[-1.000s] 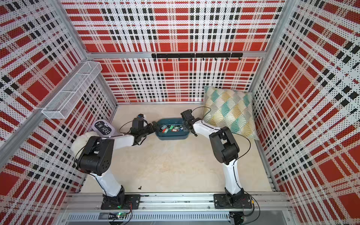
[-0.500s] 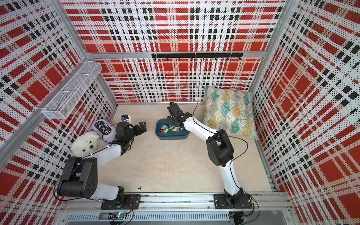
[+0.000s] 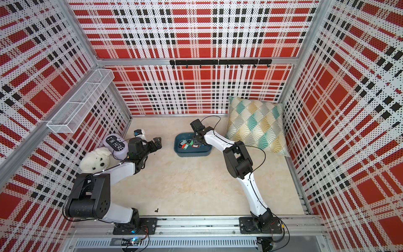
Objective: Take the keys out of the storage box
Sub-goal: Pick up the key from the storage box.
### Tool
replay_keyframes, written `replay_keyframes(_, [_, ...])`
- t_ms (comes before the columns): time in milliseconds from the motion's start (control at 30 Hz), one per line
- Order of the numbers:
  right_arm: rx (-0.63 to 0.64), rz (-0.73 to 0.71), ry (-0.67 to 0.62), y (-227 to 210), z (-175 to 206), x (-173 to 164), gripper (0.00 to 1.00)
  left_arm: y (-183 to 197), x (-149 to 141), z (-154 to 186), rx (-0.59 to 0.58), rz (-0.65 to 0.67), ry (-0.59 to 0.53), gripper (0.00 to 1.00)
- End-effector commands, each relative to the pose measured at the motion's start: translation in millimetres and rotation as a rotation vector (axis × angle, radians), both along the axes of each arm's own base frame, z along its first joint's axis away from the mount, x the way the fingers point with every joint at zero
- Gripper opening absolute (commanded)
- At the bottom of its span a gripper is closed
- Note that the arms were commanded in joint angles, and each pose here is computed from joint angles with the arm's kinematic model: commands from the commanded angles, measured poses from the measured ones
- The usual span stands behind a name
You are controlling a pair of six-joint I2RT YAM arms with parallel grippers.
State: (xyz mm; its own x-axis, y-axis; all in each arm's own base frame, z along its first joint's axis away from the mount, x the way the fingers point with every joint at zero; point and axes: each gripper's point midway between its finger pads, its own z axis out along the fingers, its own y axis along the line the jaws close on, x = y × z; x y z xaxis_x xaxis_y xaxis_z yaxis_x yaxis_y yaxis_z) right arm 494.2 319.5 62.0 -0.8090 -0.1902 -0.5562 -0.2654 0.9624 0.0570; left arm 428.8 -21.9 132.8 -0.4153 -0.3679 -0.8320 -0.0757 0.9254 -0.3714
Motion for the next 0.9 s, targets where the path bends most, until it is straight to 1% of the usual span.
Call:
replay_keyframes(0, [0.003,-0.015,0.025,-1.3,-9.3,1.7,0.4,1.7,1.1,-2.6,0.009,-0.007,-0.009,0.99])
replay_keyframes(133, [0.01,0.0,0.043,1.2,-19.0,3.0,0.35,1.7,0.7,-2.6,0.009,-0.008,-0.009,0.99])
replay_keyframes(333, [0.01,0.006,0.054,2.3,-24.8,4.1,0.32,3.0,0.8,-3.5,0.011,-0.005,-0.007,0.99])
replay_keyframes(433, [0.004,0.001,0.052,1.1,-25.2,4.7,0.26,3.0,1.0,-4.3,0.011,-0.006,-0.005,0.99])
replay_keyframes(567, [-0.001,-0.006,0.047,-1.5,-24.0,6.7,0.17,4.1,0.9,-3.7,0.011,-0.002,-0.006,0.99])
replay_keyframes(733, [0.007,-0.016,0.006,-3.4,-4.4,14.0,0.04,4.1,0.9,-3.9,0.011,-0.002,-0.006,0.99])
replay_keyframes(867, [0.022,-0.008,-0.041,-1.9,20.5,19.9,0.0,4.6,0.9,-3.3,0.011,-0.001,-0.007,0.99])
